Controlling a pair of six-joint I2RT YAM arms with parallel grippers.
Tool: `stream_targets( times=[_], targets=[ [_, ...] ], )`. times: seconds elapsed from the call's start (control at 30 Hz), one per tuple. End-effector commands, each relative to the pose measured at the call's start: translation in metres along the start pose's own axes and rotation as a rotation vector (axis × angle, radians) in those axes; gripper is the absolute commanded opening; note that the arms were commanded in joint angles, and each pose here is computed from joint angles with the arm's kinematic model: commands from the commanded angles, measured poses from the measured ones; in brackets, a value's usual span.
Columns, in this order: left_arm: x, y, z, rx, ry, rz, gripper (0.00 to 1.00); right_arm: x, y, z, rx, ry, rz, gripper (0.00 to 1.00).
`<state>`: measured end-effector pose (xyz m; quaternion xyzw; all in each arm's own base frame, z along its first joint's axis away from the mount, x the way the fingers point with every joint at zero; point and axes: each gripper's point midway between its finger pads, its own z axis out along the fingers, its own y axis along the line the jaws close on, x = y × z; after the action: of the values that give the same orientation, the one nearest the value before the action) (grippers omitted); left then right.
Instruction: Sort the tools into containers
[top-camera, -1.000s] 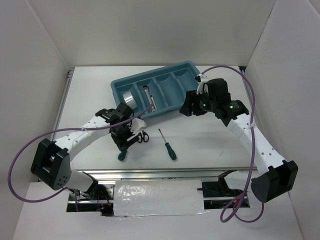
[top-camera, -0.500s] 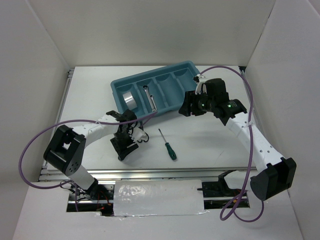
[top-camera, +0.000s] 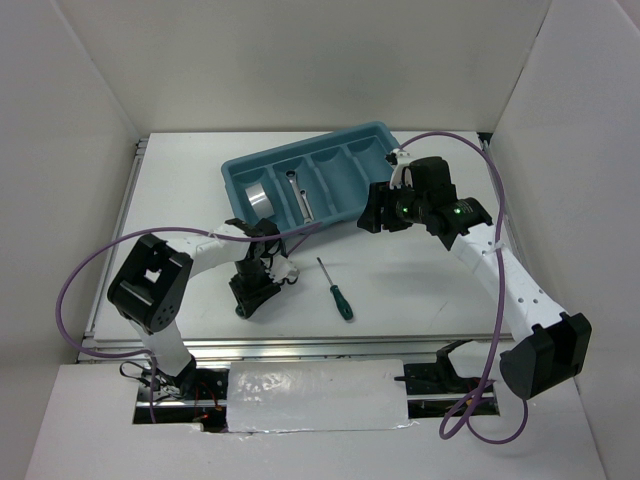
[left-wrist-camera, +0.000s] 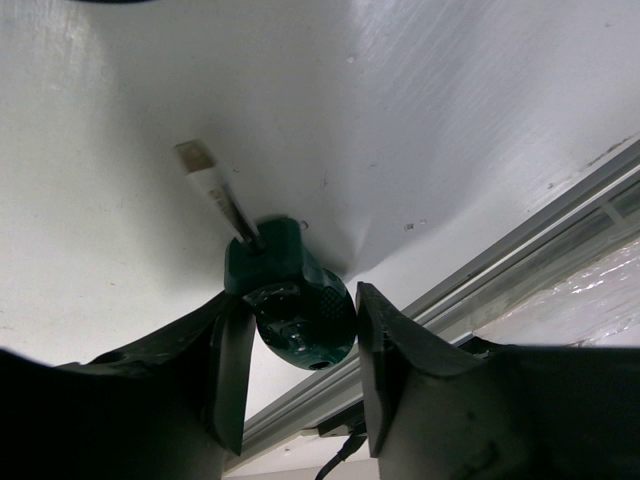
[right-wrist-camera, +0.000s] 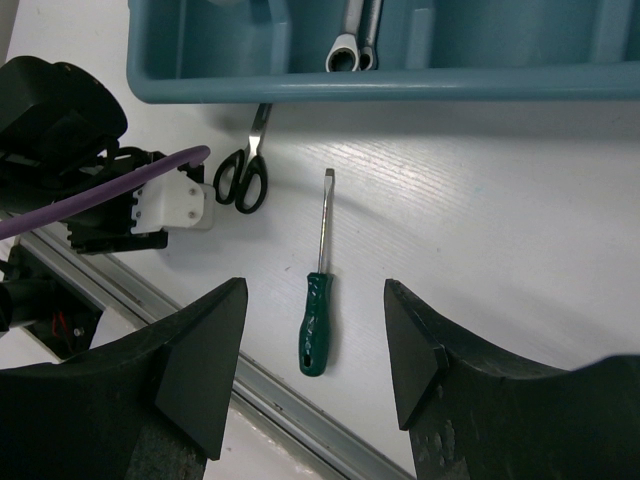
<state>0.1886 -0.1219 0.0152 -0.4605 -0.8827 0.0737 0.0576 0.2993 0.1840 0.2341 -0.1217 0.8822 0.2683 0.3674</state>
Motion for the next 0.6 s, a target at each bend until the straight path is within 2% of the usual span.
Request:
stream_targets(
  times=[0.0,0.13,0.17,0.23,0.27,0.3,0.37,0.5,0.53,0.57],
  targets=[
    [-0.016,-0.003,0.000,0.035,-0.050,0.014,0.53,-0.006,0.004,-0.001,-0.006,-0.017,-0.021,0.65],
    [-0.029,-0.004,-0.021,0.017,-0.136,0.022,0.42,-0.006,0.006,-0.003,-0.009,-0.024,-0.025,0.64],
    [-0.033,-0.005,-0.029,0.015,-0.163,0.026,0.36,-0.006,0.005,-0.003,-0.008,-0.028,-0.022,0.63],
    [-0.048,-0.008,-0.060,0.000,-0.291,0.037,0.30,-0.010,0.010,-0.005,-0.027,-0.043,-0.024,0.63],
    [-0.056,-0.010,-0.073,-0.001,-0.352,0.035,0.22,-0.011,0.011,-0.006,-0.033,-0.047,-0.020,0.62],
    [-0.063,-0.015,-0.097,0.000,-0.451,0.042,0.16,-0.015,0.017,-0.010,-0.056,-0.059,-0.024,0.62],
    [-0.081,-0.017,-0.133,-0.028,-0.621,0.042,0.10,-0.025,0.026,-0.014,-0.090,-0.085,-0.019,0.61],
    [-0.096,-0.034,-0.222,-0.077,-1.021,0.064,0.08,-0.046,0.070,-0.017,-0.264,-0.088,-0.016,0.61],
    [-0.097,-0.039,-0.236,-0.073,-1.084,0.065,0.08,-0.050,0.088,-0.021,-0.346,-0.074,-0.014,0.62],
    [-0.099,-0.044,-0.264,-0.084,-1.197,0.063,0.07,-0.064,0.101,-0.023,-0.387,-0.088,-0.027,0.64]
  ],
)
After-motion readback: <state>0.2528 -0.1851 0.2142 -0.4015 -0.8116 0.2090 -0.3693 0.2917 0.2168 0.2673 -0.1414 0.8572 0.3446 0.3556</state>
